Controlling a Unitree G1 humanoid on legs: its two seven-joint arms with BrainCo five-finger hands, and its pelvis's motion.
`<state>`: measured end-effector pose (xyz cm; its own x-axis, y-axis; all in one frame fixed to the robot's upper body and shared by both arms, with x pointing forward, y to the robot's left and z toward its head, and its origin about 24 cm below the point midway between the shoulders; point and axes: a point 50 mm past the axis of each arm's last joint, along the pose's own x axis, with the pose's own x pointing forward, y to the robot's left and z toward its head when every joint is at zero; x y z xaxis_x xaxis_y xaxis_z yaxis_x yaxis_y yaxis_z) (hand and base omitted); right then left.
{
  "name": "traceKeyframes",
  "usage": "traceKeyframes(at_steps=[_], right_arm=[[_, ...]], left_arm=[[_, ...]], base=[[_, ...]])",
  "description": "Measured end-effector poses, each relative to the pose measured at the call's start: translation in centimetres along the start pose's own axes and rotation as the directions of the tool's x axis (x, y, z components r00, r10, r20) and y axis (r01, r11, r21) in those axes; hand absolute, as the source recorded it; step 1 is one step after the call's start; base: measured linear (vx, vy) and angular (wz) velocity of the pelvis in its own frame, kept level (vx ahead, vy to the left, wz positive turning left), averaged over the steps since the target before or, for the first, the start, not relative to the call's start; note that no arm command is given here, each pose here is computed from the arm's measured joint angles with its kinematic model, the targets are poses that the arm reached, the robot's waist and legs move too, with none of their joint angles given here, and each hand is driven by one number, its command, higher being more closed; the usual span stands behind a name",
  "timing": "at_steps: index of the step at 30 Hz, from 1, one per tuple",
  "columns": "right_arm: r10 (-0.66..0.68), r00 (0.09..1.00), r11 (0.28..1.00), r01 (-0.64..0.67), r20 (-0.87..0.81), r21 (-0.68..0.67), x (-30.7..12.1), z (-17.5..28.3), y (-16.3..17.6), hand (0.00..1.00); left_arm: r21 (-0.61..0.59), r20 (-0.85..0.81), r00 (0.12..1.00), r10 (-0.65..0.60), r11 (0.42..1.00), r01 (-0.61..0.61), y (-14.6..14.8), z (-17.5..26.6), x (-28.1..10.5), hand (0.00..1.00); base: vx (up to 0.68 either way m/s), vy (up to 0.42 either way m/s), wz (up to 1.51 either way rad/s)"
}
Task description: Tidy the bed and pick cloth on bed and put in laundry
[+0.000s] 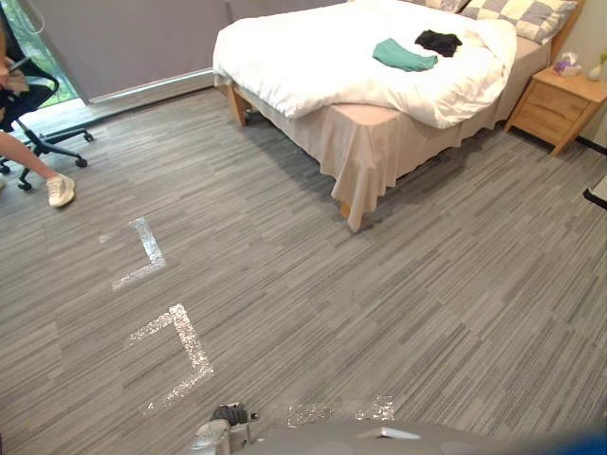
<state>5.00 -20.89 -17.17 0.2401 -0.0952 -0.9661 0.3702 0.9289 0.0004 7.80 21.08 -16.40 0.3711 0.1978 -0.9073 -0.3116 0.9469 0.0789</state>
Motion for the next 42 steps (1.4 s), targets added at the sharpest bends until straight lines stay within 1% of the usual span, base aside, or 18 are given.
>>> traceKeyframes(at_steps=[2, 11, 18, 37, 42], right_arm=[[0.001, 1.000, 1.000, -0.001, 0.003, -0.029, 0.01, 0.13, 0.05, 0.00], [0.008, 1.000, 0.998, -0.008, 0.012, -0.059, 0.04, 0.32, 0.24, 0.00], [0.012, 1.000, 0.998, -0.011, 0.013, -0.059, 0.05, 0.38, 0.34, 0.00], [0.005, 0.999, 0.998, -0.003, 0.035, -0.055, 0.02, 0.53, 0.22, 0.00], [-0.012, 0.999, 1.000, 0.013, 0.048, -0.028, 0.03, 0.90, 0.14, 0.00]], left_arm=[[0.004, 0.016, 1.000, -0.002, 1.000, 0.002, -0.03, 0.12, -0.01, 0.00], [0.047, 0.023, 0.999, -0.024, 0.999, 0.023, 0.00, 0.29, 0.00, 0.00], [0.062, 0.020, 0.999, -0.048, 0.997, 0.046, -0.01, 0.33, 0.01, 0.00], [0.105, 0.018, 0.999, -0.042, 0.994, 0.039, -0.20, 0.41, 0.05, 0.00], [0.142, 0.025, 0.999, -0.045, 0.989, 0.041, -0.53, 1.05, 0.20, 0.00]], base=[[0.00, 0.000, 0.00], [0.02, 0.001, 0.01], [0.03, 0.003, -0.01], [0.00, -0.002, -0.03], [-0.01, 0.014, -0.14]])
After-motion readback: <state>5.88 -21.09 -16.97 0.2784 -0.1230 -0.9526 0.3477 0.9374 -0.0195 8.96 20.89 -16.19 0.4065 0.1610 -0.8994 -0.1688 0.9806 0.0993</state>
